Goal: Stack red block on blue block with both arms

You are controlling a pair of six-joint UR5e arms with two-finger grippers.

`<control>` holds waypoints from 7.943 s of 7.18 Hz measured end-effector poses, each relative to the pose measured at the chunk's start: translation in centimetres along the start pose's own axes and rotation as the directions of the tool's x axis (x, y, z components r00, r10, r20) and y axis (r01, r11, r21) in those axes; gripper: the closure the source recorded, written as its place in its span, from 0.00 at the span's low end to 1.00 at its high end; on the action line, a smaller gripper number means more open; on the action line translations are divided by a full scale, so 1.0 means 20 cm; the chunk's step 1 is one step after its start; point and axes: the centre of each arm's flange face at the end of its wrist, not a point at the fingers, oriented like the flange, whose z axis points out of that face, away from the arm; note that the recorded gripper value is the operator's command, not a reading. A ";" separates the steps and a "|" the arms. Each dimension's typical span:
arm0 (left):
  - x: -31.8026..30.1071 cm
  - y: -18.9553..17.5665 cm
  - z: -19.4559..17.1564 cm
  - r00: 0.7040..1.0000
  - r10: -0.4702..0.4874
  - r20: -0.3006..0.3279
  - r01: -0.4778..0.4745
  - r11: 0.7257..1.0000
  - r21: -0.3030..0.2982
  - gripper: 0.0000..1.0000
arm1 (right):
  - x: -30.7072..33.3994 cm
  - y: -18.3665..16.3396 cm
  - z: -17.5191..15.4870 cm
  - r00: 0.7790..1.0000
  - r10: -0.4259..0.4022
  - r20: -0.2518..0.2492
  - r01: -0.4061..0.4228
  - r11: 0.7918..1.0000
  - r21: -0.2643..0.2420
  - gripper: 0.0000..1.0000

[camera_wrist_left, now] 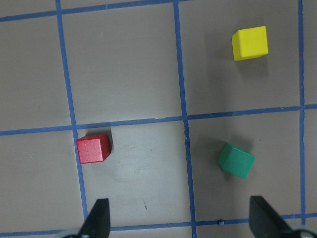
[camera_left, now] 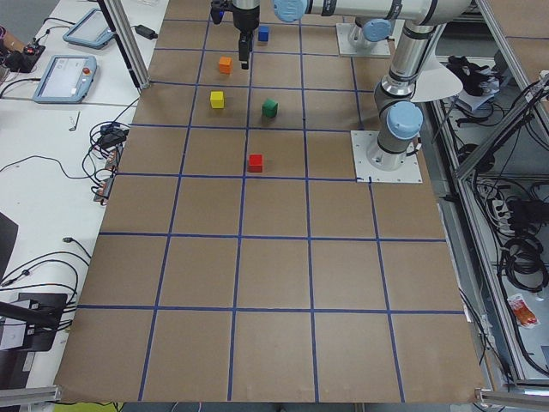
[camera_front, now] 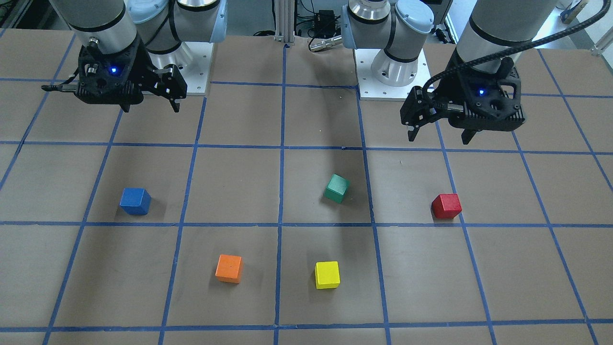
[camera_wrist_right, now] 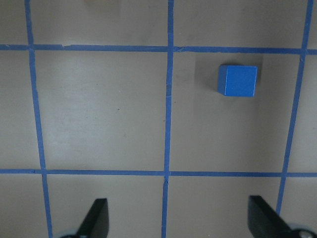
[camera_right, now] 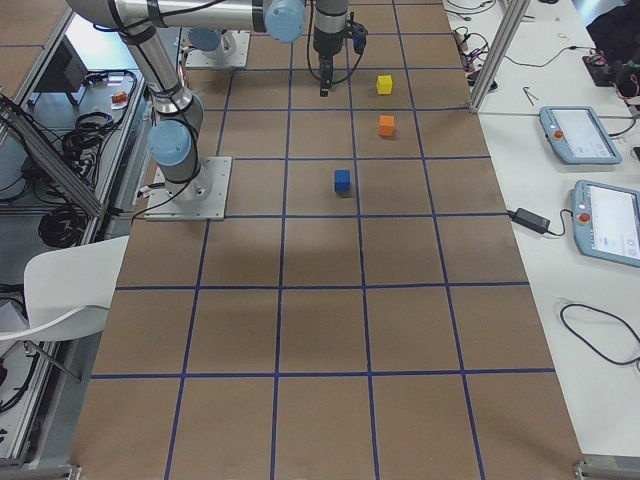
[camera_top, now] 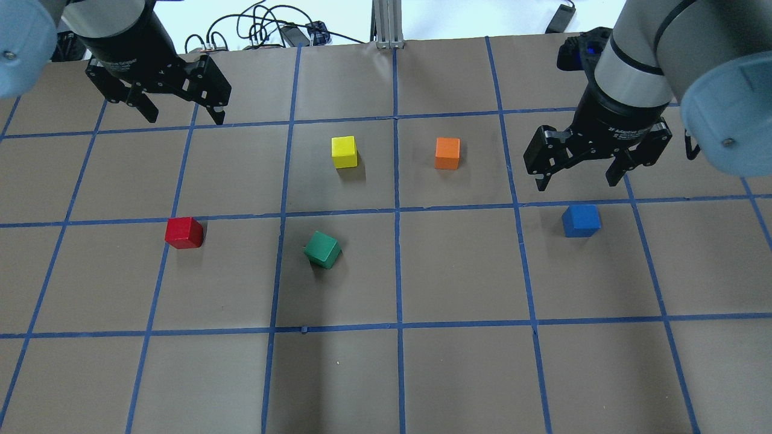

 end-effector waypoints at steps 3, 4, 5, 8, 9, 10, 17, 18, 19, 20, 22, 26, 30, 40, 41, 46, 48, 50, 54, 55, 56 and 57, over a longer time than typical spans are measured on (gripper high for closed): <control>0.01 0.01 0.00 1.000 0.002 0.000 -0.002 1.000 0.000 0.00 | 0.00 0.00 0.00 1.000 0.000 -0.001 0.000 1.000 0.001 0.00; 0.01 0.02 -0.01 1.000 0.002 -0.001 -0.002 1.000 0.000 0.00 | 0.00 0.00 0.00 1.000 0.000 -0.001 0.000 1.000 0.001 0.00; 0.01 0.03 0.00 1.000 0.003 -0.002 -0.003 1.000 -0.002 0.00 | 0.00 0.00 0.00 1.000 0.000 -0.002 0.000 1.000 0.002 0.00; 0.02 0.05 0.01 1.000 0.006 -0.006 -0.006 1.000 -0.007 0.00 | 0.00 0.00 0.00 1.000 -0.001 -0.002 0.001 1.000 0.002 0.00; 0.02 0.05 0.02 1.000 0.007 -0.008 -0.007 1.000 -0.011 0.00 | 0.00 0.00 0.00 1.000 -0.001 -0.002 0.001 1.000 0.003 0.00; 0.01 0.05 0.04 1.000 0.005 -0.011 -0.005 1.000 -0.026 0.00 | 0.00 0.00 0.00 1.000 -0.001 -0.002 0.001 1.000 0.003 0.00; -0.71 0.20 0.96 0.999 -0.027 -0.047 0.020 0.989 -0.146 0.00 | 0.00 0.00 0.00 1.000 -0.002 -0.001 0.002 1.000 0.001 0.00; -0.77 0.24 1.15 0.999 -0.009 -0.039 0.004 0.994 -0.112 0.00 | 0.00 0.00 0.00 1.000 -0.002 -0.002 0.002 1.000 0.001 0.00; -0.80 0.27 1.29 0.999 0.001 -0.032 -0.004 0.996 -0.092 0.00 | 0.00 0.00 0.00 1.000 -0.003 -0.002 0.003 1.000 0.001 0.00; -0.82 0.27 1.40 0.999 0.005 -0.033 -0.008 0.996 -0.086 0.00 | 0.00 0.00 0.00 1.000 -0.002 -0.002 0.002 1.000 0.001 0.00; -0.82 0.25 1.54 0.999 0.009 -0.040 -0.012 0.996 -0.086 0.05 | 0.00 0.00 0.00 1.000 -0.001 -0.002 0.001 1.000 0.000 0.00; -0.82 0.17 1.59 0.999 0.038 -0.021 -0.039 0.998 -0.054 1.00 | 0.00 0.00 0.00 1.000 0.001 -0.002 -0.001 1.000 0.001 0.00; -0.68 0.16 1.35 0.997 0.074 -0.013 -0.074 0.997 -0.030 1.00 | 0.00 0.00 0.00 1.000 0.003 -0.001 -0.003 1.000 -0.001 0.00; 1.13 -0.27 1.20 0.988 -0.092 -0.127 0.089 0.996 -0.029 1.00 | 0.01 -0.01 0.01 1.000 -0.008 -0.001 0.008 1.000 -0.001 0.00; 1.20 -0.26 1.29 0.989 -0.081 -0.122 0.077 0.996 -0.032 0.94 | 0.01 -0.01 0.01 1.000 -0.007 -0.001 0.007 1.000 -0.001 0.00; 1.33 -0.24 1.47 0.998 -0.044 -0.051 0.044 0.999 -0.015 0.00 | 0.02 -0.01 0.02 1.000 -0.001 -0.001 0.001 1.000 -0.001 0.00; 1.17 -0.31 1.29 0.996 -0.061 -0.061 0.062 0.998 0.011 0.00 | 0.02 -0.01 0.02 1.000 0.001 -0.001 -0.001 1.000 -0.002 0.00; 0.78 -0.40 0.99 0.998 -0.038 -0.047 0.039 0.999 0.015 0.00 | 0.01 -0.01 0.03 1.000 0.001 0.000 -0.001 1.000 -0.005 0.00; 0.08 -0.18 0.30 0.999 0.034 -0.038 -0.033 0.999 0.031 0.00 | -0.01 -0.15 0.22 1.000 0.000 0.021 0.000 1.000 -0.022 0.00; 0.06 -0.08 0.14 0.999 0.034 -0.035 -0.033 0.999 0.037 0.00 | -0.04 -0.22 0.25 1.000 -0.009 0.022 0.009 1.000 0.012 0.00; 0.05 -0.01 0.02 0.999 0.035 -0.031 -0.034 0.999 0.039 0.00 | -0.08 -0.29 0.28 0.999 -0.029 0.020 0.028 0.999 0.045 0.00; 0.04 0.02 -0.04 0.999 0.032 -0.027 -0.031 0.999 0.039 0.00 | -0.19 -0.37 0.29 0.998 -0.069 0.013 0.068 0.994 0.082 0.00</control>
